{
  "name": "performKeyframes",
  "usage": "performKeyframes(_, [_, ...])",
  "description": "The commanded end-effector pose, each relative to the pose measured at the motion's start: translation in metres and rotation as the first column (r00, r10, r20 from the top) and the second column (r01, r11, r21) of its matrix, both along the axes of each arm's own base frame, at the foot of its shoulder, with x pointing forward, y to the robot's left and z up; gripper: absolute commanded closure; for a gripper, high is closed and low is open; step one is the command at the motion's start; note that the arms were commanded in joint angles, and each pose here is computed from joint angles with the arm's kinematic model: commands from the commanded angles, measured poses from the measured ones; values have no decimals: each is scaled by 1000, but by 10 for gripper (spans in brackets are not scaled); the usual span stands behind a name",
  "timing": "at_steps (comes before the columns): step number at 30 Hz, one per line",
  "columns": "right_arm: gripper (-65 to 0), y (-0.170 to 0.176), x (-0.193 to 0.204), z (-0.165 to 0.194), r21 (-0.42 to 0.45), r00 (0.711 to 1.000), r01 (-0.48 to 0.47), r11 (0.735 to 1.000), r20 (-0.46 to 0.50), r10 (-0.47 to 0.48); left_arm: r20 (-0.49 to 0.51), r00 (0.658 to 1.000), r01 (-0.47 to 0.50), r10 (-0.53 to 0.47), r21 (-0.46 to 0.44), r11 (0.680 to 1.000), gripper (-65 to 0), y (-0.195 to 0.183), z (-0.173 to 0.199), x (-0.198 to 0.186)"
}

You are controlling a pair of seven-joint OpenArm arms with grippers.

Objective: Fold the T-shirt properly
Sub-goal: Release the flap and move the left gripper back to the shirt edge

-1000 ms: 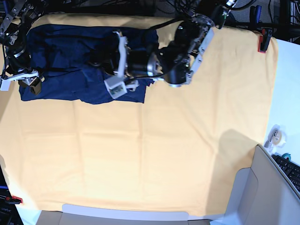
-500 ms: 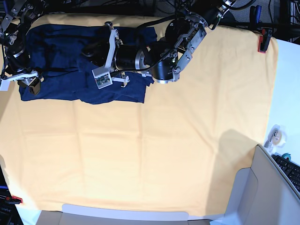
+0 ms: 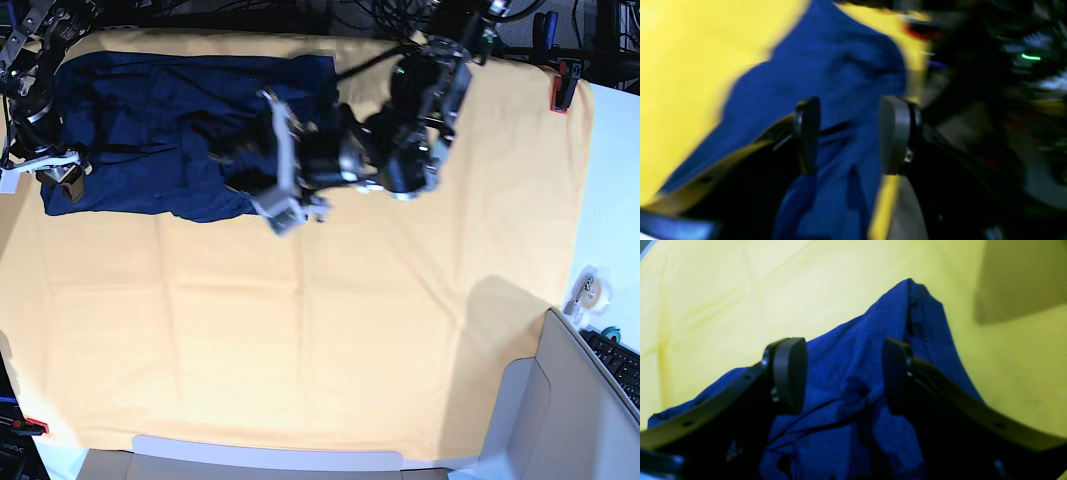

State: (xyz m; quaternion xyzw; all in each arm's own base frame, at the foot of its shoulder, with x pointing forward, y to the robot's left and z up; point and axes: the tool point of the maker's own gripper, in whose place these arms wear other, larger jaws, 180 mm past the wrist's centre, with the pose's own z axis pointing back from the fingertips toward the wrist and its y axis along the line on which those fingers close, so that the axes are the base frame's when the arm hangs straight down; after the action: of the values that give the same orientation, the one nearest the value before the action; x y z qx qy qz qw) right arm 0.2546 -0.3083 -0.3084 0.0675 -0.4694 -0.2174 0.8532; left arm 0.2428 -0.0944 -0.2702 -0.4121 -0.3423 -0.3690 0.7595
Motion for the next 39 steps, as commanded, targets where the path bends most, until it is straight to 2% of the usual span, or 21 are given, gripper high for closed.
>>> performKeyframes(1, [-349, -4, 5, 13, -22, 999, -2, 1000, 43, 3, 10, 999, -35, 35, -18, 999, -279, 11, 5, 7])
performKeyframes(4, [-349, -4, 5, 13, -22, 999, -2, 1000, 43, 3, 3, 995, -102, 102, 43, 994, -279, 44, -9, 18])
performKeyframes(8, [-349, -4, 5, 13, -22, 999, -2, 1000, 44, 3, -6, 993, -116, 117, 108, 987, -279, 65, -24, 17])
performKeyframes(12, [-349, -3, 6, 13, -21, 999, -6, 1000, 45, 7, -57, 989, -128, 137, 140, 982, -279, 74, -43, 19])
performKeyframes(15, [-349, -2, 6, 12, -18, 999, -7, 1000, 45, 8, -78, 984, -152, 163, 128, 980, -279, 75, -52, 24])
performKeyframes(21, [-349, -2, 4, 11, -19, 999, -7, 1000, 39, 8, -55, 976, -192, 211, 237, 952, -279, 91, -80, 33])
performKeyframes(30, [-349, -1, 5, 11, -19, 999, -9, 1000, 39, 10, -78, 965, -231, 252, 217, 949, -279, 93, -94, 39])
performKeyframes(34, [-349, -1, 5, 11, -19, 999, -9, 1000, 39, 10, -80, 974, -192, 211, 199, 961, -274, 78, -95, 30])
performKeyframes(36, [-349, -2, 5, 11, -20, 999, -10, 1000, 37, 10, -82, 975, -187, 206, 192, 963, -237, 75, -96, 27])
performKeyframes(39, [-349, -2, 4, 11, -20, 999, -10, 1000, 36, 10, -88, 977, -178, 195, 178, 968, -99, 69, -94, 25])
